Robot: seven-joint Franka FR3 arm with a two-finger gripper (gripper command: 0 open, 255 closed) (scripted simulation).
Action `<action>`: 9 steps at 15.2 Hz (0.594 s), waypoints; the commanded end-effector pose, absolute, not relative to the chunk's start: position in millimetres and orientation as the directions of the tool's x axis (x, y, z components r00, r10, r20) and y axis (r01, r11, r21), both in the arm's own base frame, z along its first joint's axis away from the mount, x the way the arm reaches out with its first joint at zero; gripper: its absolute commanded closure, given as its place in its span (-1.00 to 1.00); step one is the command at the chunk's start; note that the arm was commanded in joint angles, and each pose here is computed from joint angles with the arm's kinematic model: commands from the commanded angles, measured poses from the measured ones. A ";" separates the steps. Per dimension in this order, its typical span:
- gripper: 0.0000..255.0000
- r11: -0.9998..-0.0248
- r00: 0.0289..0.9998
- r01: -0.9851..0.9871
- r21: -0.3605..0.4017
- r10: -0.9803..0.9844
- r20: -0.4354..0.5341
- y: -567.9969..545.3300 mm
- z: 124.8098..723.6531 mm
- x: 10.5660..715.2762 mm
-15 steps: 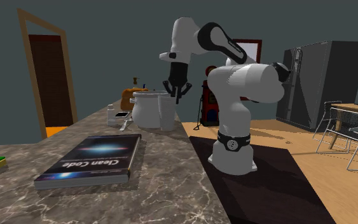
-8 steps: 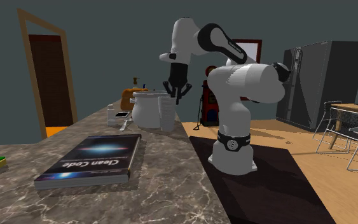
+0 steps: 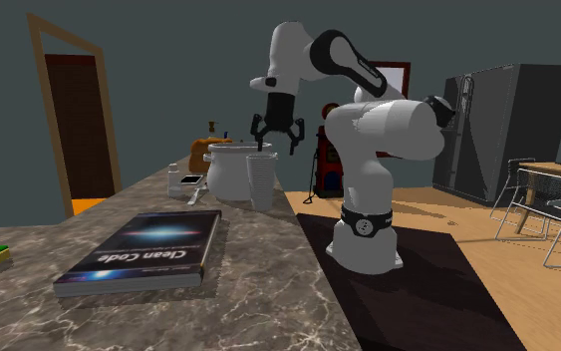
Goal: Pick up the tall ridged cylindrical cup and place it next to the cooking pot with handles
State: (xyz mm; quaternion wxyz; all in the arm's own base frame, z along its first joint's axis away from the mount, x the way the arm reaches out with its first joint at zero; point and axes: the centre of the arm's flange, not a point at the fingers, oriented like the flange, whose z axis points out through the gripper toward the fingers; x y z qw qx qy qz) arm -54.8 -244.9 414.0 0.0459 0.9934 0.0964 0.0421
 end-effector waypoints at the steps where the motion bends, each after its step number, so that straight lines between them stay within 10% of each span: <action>1: -1.00 -0.977 0.978 0.188 0.099 0.196 0.076 -240.8 437.4 -55.1; 9: -1.00 -0.977 0.978 0.188 0.099 0.196 0.076 -239.9 447.7 -56.1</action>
